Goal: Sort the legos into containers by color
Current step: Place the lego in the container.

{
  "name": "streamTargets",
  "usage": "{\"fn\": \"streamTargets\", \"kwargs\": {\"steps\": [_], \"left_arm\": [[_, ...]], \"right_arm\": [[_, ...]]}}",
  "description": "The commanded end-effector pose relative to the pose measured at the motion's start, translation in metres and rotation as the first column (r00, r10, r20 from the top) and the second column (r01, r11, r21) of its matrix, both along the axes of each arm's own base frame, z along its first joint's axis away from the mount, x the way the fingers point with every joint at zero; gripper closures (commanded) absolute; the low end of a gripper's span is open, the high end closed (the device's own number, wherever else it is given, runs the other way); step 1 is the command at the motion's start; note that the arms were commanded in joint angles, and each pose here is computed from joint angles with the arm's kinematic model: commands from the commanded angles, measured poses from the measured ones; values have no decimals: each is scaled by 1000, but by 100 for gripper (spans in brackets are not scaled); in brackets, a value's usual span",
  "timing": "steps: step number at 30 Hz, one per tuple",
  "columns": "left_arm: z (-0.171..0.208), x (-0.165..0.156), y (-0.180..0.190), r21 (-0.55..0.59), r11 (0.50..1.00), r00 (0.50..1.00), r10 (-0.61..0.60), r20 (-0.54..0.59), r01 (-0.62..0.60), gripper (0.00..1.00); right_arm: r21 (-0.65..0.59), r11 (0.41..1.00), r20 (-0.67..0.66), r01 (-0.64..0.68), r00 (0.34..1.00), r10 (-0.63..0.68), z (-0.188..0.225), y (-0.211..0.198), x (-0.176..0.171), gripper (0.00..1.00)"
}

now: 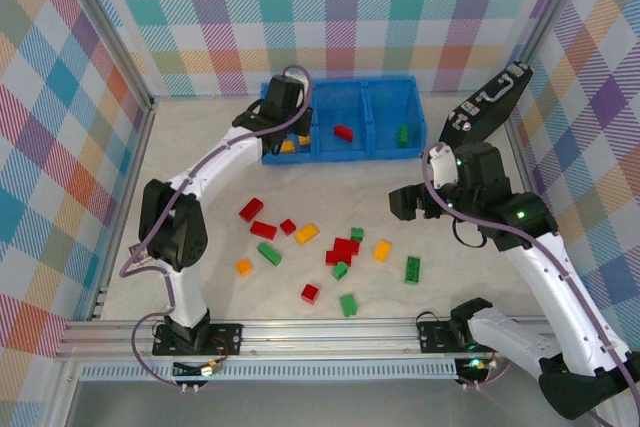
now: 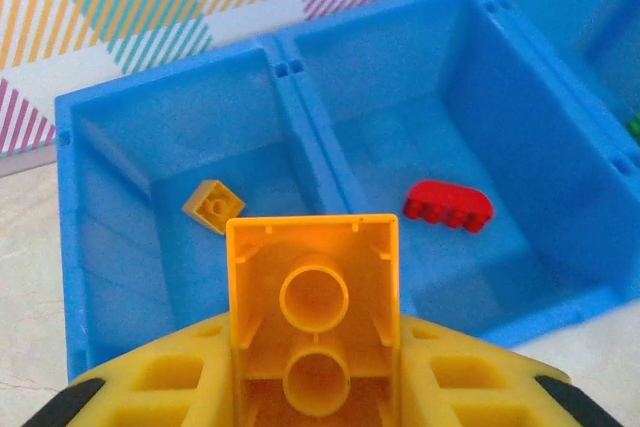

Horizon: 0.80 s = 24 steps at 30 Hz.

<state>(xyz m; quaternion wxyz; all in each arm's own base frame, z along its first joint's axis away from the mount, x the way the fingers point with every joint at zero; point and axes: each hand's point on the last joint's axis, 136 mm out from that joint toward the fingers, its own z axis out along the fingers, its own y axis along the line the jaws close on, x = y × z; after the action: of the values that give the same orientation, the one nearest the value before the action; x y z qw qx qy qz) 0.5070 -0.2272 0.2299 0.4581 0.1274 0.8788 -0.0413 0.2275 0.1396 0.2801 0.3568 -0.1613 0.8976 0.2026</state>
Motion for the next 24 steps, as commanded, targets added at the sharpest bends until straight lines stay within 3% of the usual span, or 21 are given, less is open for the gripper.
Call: {"fn": "streamTargets", "kwargs": {"steps": [1, 12, 24], "left_arm": [[-21, 22, 9, -66, 995, 996, 78, -49, -81, 85], [-102, 61, 20, -123, 974, 961, 160, -225, -191, 80], [-105, 53, 23, -105, 977, 952, 152, -264, -185, 42]], "right_arm": [[3, 999, 2, 42, 999, -42, -2, -4, 5, 1], [6, 985, -189, 174, 967, -170, -58, -11, -2, 1], [-4, 983, -199, 184, 963, -181, -64, -13, -3, 1]]}}
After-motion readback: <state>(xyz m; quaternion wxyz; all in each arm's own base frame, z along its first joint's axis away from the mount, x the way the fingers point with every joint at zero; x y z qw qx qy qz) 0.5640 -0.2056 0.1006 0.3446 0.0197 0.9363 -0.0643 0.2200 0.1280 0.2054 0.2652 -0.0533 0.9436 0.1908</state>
